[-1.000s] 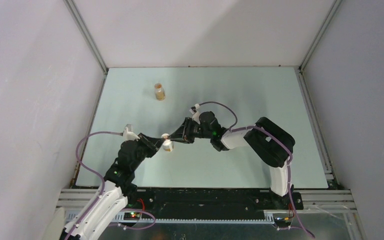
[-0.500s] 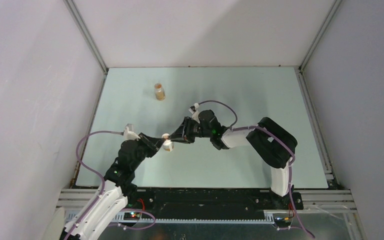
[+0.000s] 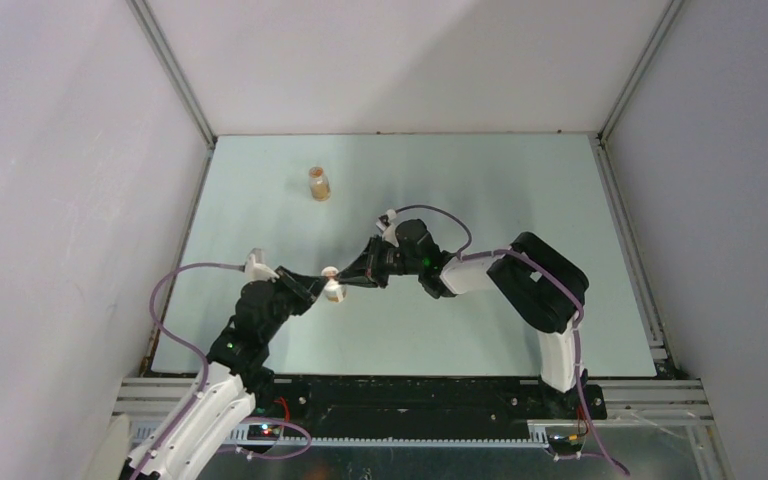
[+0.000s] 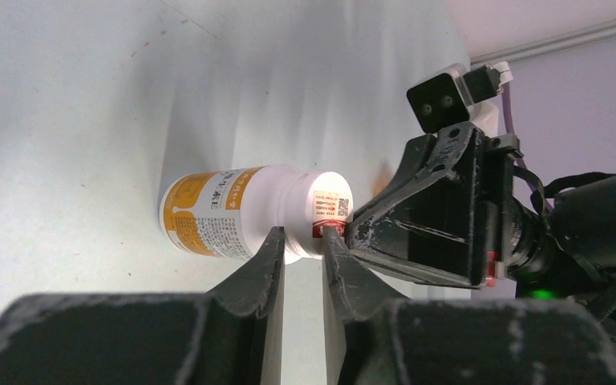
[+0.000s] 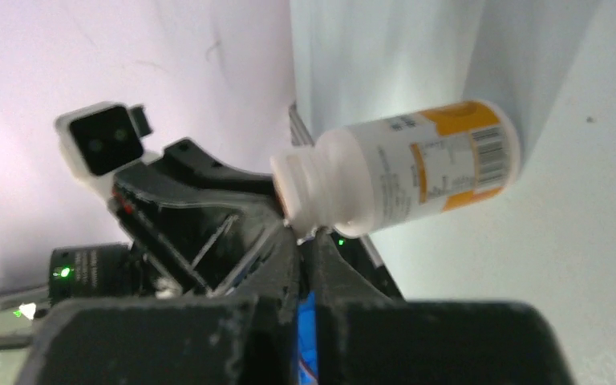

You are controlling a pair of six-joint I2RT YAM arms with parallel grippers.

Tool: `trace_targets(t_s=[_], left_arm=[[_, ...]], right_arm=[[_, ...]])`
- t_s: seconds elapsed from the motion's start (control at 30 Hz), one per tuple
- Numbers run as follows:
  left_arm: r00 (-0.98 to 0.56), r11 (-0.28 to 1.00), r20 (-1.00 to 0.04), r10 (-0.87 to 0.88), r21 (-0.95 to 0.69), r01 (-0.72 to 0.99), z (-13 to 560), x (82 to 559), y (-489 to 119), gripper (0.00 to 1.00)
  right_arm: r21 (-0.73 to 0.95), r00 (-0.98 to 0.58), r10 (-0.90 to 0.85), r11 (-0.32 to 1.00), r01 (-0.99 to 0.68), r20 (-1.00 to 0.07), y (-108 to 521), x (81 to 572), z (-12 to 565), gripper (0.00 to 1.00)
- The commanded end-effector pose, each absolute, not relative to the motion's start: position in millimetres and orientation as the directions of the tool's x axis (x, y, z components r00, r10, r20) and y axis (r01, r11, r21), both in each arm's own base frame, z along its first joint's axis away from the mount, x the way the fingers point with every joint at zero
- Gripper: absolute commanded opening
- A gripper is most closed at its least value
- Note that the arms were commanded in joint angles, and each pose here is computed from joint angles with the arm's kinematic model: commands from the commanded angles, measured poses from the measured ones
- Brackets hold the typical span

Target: Sort the pills into containers

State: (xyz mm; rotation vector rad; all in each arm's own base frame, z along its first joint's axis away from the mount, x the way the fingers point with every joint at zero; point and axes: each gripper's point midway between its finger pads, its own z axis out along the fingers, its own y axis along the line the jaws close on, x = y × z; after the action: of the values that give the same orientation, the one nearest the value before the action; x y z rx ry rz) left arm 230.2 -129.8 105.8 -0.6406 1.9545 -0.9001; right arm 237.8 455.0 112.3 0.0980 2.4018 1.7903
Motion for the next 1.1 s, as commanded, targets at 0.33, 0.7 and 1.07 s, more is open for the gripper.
trace_targets(t_s=[0.33,0.7,1.07], left_arm=[[-0.544,0.634,-0.496,-0.677,-0.769,-0.087,105,221,-134,0.00],[-0.496,0.686,-0.580,-0.646,-0.727,-0.043,147,233,-126,0.43],[-0.467,0.837,-0.744,-0.478,-0.547,0.015,174,232,-105,0.76]], right_arm=[[0.968,-0.989,0.143,0.253,-0.003,-0.041,459,245,117,0.00],[0.912,-0.946,0.151,0.346,-0.222,-0.288,445,268,172,0.56],[0.723,-0.861,0.208,0.651,-0.232,-0.463,386,276,168,0.61]])
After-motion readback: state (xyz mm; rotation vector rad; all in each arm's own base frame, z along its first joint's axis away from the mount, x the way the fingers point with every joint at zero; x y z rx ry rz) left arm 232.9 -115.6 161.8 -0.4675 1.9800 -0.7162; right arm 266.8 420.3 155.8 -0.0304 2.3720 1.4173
